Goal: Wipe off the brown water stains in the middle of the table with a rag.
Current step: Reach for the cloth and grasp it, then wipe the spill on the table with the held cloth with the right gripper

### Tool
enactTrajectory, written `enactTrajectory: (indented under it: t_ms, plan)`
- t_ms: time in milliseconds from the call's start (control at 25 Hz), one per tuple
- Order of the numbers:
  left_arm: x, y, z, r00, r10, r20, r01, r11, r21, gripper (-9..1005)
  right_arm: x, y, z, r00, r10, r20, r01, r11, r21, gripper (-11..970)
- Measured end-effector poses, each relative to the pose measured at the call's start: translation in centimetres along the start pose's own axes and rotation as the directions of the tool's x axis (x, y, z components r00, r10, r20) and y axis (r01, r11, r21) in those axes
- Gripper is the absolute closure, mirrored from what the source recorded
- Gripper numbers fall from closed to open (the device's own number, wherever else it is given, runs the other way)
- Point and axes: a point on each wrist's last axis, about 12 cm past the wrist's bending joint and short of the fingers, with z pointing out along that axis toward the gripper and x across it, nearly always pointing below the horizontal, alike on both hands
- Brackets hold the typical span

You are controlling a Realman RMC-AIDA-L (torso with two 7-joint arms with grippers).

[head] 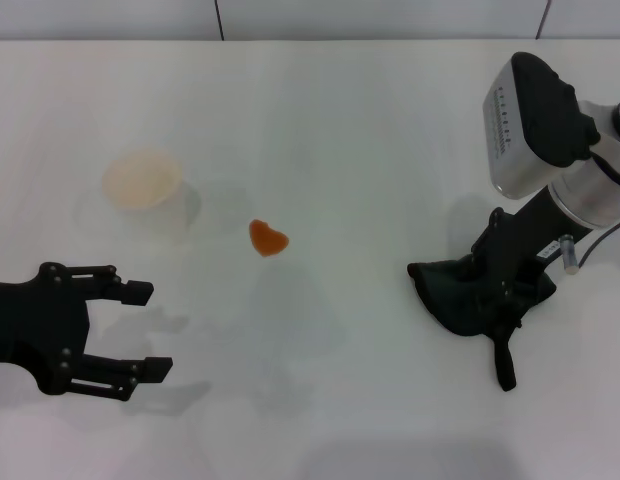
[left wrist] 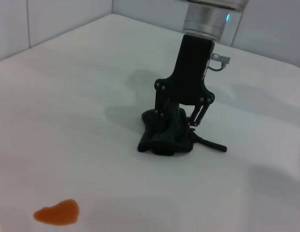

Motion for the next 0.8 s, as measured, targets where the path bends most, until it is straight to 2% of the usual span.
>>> enactTrajectory:
  t_ms: [320,520,640,800]
  plan:
    - [0.1,0.0,0.0,1.000,0.002,-0.001,-0.002,1.000,0.001,121,-0.6,0.1,-0.1,1.000,-0.016,0.005,0.015,1.000,0.012,757]
    - [0.0,0.0,0.0,1.000,0.004,-0.002,-0.004,1.000,0.002,121,-1.1,0.0,0.2,1.000,-0.023,-0.001,0.023,1.000,0.017,886]
    - [0.0,-0.1,0.2,1.000,0.009,-0.005,-0.009,1.000,0.009,121,-2.0,-0.1,0.4,0.999,-0.032,0.012,0.032,0.999,0.038,889]
    - [0.0,-0.1,0.2,1.000,0.010,-0.006,-0.010,1.000,0.010,121,-4.4,-0.6,0.4,0.995,-0.072,0.063,0.067,0.995,0.080,892]
